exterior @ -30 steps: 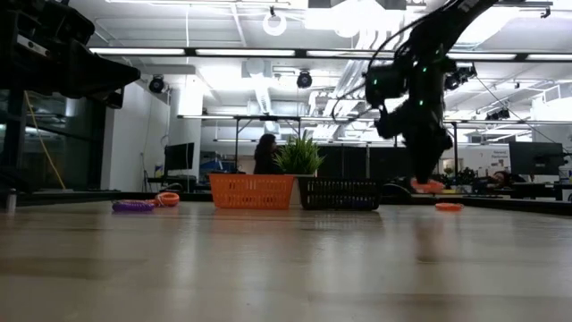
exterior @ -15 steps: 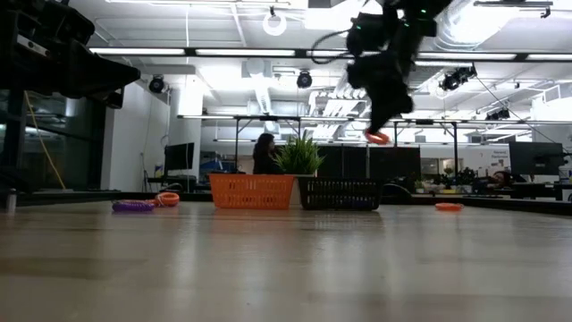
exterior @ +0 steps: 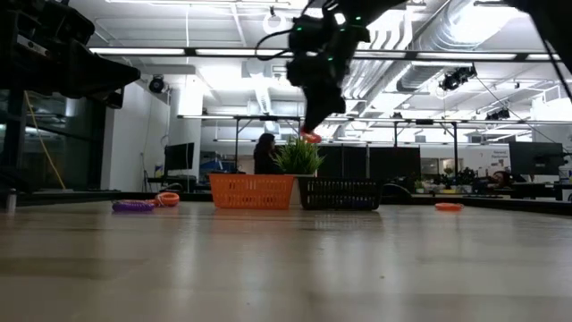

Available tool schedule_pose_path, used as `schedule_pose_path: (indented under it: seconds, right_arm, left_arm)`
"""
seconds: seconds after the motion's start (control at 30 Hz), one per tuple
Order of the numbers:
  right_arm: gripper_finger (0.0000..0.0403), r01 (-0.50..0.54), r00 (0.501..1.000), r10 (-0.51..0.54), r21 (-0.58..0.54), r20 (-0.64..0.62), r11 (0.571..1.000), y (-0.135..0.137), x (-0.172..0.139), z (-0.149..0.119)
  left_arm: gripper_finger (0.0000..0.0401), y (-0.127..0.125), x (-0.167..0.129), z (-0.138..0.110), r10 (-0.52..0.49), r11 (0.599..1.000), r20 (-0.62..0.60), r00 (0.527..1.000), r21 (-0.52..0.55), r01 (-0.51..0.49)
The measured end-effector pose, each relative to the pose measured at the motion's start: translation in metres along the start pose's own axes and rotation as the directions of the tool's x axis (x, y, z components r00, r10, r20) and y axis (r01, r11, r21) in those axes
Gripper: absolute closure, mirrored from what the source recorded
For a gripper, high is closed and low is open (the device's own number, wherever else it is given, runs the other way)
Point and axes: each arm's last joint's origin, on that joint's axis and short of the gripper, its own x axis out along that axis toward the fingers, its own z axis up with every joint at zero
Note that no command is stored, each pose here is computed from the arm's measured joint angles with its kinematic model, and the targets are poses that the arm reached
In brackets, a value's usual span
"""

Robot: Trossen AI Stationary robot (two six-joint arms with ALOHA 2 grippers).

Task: Sort spring keychains into baskets
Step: Put the orange spring keychain into the orange basket

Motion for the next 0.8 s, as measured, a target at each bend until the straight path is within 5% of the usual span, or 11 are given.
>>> schedule_pose_path:
  seconds: [0.53, 0.8]
  right_arm:
    - [0.0386, -0.024, 1.0, 0.023, -0.09, -0.012, 0.996, 0.017, 0.071, 0.035]
    - [0.0338, -0.028, 1.0, 0.026, -0.127, -0.012, 0.992, 0.017, 0.073, 0.034]
  left_arm:
    - [0.04, 0.0, 0.0, 0.0, 0.0, 1.0, 0.0, 1.0, 0.0, 0.0]
    - [0.04, 0.0, 0.0, 0.0, 0.0, 1.0, 0.0, 1.0, 0.0, 0.0]
